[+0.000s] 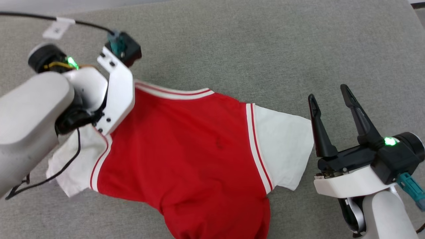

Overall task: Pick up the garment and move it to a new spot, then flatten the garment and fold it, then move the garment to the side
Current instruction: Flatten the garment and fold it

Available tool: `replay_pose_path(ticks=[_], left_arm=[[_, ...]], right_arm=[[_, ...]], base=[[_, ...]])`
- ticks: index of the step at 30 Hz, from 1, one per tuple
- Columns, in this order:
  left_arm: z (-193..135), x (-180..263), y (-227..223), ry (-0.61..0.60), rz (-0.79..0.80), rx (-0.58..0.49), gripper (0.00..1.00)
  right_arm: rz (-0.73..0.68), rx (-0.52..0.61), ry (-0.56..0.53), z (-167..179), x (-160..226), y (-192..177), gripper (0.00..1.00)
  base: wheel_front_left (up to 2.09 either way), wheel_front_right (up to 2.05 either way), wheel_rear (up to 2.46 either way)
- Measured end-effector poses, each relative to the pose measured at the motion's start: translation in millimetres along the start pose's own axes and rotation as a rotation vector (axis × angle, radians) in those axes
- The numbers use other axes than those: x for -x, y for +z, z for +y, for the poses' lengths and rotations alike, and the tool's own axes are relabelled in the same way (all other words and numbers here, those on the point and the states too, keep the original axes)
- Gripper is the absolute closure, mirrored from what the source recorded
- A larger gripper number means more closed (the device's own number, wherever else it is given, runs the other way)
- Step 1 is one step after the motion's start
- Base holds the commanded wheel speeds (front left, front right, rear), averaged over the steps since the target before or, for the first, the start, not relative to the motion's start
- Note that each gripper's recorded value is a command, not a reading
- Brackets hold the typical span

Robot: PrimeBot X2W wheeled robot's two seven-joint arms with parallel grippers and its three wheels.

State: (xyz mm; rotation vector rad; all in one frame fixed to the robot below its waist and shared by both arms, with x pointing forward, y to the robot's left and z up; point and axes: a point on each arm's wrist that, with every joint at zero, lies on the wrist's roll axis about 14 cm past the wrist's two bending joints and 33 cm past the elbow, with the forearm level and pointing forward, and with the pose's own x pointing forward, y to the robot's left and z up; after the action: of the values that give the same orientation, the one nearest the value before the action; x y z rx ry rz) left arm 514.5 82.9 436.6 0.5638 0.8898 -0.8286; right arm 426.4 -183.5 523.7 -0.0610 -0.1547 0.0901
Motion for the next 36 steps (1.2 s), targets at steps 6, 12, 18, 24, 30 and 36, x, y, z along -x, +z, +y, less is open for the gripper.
replay_pose_path(ticks=[6,12,18,24,30,36], left_arm=[[0,-2,48,0.017,-0.133,-0.074,1.0],[-23,-42,59,-0.042,-0.124,-0.103,1.0],[-61,-89,38,-0.132,-0.008,-0.127,1.0],[-40,-67,39,-0.057,-0.076,-0.103,0.0],[10,-14,58,0.057,-0.178,-0.027,0.0],[55,24,31,0.142,-0.087,0.079,0.0]], right_arm=[[0.0,0.001,0.001,1,1,1,0.0],[0.024,0.009,-0.025,-9,2,-7,0.0],[0.05,0.026,-0.061,-21,6,-13,0.0],[0.016,0.022,-0.058,-18,7,-1,0.0],[-0.011,0.001,-0.023,-4,5,7,0.0],[-0.026,-0.013,0.002,5,3,10,0.0]], base=[[0.0,0.0,0.0],[0.0,0.0,0.0],[0.0,0.0,0.0],[0.0,0.0,0.0],[0.0,0.0,0.0],[0.0,0.0,0.0]])
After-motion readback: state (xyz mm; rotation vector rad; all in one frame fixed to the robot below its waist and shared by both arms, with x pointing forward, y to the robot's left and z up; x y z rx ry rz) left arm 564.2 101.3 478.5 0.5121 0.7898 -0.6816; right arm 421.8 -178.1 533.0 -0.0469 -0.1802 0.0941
